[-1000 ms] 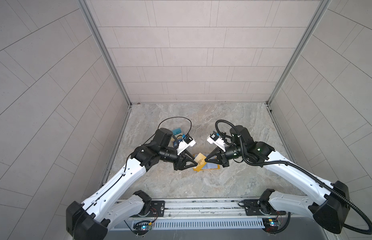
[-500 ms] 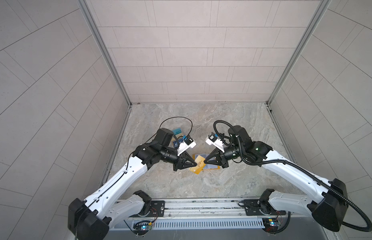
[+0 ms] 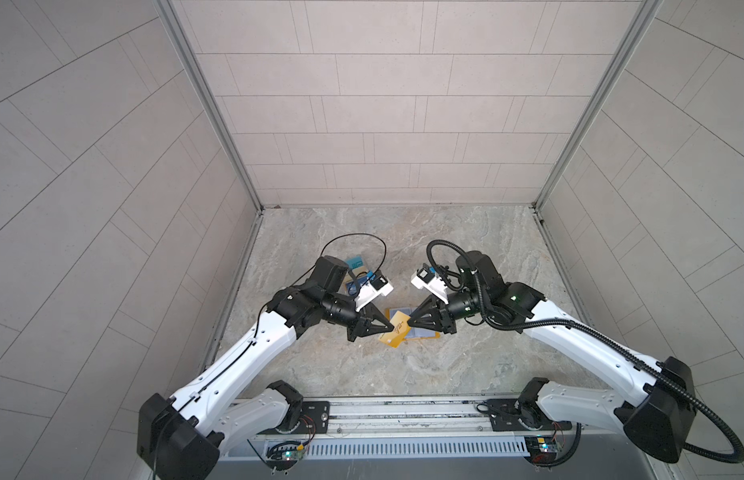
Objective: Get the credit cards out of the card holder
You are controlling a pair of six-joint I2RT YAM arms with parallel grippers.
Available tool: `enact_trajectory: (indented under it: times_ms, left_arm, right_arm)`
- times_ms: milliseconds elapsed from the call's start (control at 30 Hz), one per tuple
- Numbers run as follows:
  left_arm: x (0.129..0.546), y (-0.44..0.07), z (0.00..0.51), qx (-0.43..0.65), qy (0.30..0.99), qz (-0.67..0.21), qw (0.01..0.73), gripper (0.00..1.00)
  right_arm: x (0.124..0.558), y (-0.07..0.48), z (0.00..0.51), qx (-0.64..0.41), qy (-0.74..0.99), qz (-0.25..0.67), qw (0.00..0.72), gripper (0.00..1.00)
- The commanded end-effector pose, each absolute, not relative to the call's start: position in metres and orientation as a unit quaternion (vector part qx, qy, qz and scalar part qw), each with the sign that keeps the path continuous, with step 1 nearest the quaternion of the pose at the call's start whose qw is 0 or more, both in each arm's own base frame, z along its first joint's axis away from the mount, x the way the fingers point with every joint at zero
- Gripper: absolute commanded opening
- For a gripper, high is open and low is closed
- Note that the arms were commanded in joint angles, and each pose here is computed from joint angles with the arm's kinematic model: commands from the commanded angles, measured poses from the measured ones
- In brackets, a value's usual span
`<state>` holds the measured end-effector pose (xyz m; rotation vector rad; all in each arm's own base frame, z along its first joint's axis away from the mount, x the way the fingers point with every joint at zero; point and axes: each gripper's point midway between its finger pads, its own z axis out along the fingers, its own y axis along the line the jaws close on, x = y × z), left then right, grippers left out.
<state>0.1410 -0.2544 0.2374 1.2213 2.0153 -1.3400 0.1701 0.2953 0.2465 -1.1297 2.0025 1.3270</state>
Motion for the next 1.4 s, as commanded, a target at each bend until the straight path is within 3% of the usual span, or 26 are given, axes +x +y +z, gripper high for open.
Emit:
enact_trajectory:
  times_ms: [0, 167, 367, 433, 500, 733, 1033, 1367]
  left_arm:
    - [0.147, -0.251, 0.244, 0.448, 0.732, -0.457, 0.236, 0.00]
    - [0.178, -0.235, 0.224, 0.429, 0.790, -0.353, 0.260, 0.00]
    - [0.214, -0.216, 0.211, 0.424, 0.821, -0.260, 0.282, 0.00]
    - [0.229, -0.207, 0.210, 0.427, 0.825, -0.219, 0.298, 0.00]
    - [0.250, -0.197, 0.209, 0.424, 0.829, -0.168, 0.323, 0.00]
    - [0.294, -0.175, 0.219, 0.426, 0.822, -0.134, 0.353, 0.00]
    - [0.326, -0.149, 0.194, 0.508, 0.814, -0.045, 0.277, 0.00]
    - [0.352, -0.136, 0.166, 0.560, 0.798, -0.026, 0.221, 0.00]
  right_arm:
    - [0.178, 0.291, 0.249, -0.413, 0.736, 0.461, 0.275, 0.36]
    - [0.188, 0.281, 0.239, -0.393, 0.761, 0.423, 0.295, 0.54]
    - [0.201, 0.264, 0.225, -0.366, 0.796, 0.365, 0.316, 0.68]
    - [0.202, 0.259, 0.219, -0.362, 0.803, 0.349, 0.319, 0.87]
    - [0.204, 0.254, 0.215, -0.358, 0.809, 0.337, 0.322, 0.92]
    - [0.215, 0.243, 0.206, -0.330, 0.829, 0.301, 0.337, 0.93]
    - [0.225, 0.227, 0.203, -0.300, 0.846, 0.259, 0.357, 0.94]
    - [0.229, 0.222, 0.202, -0.288, 0.852, 0.246, 0.362, 0.94]
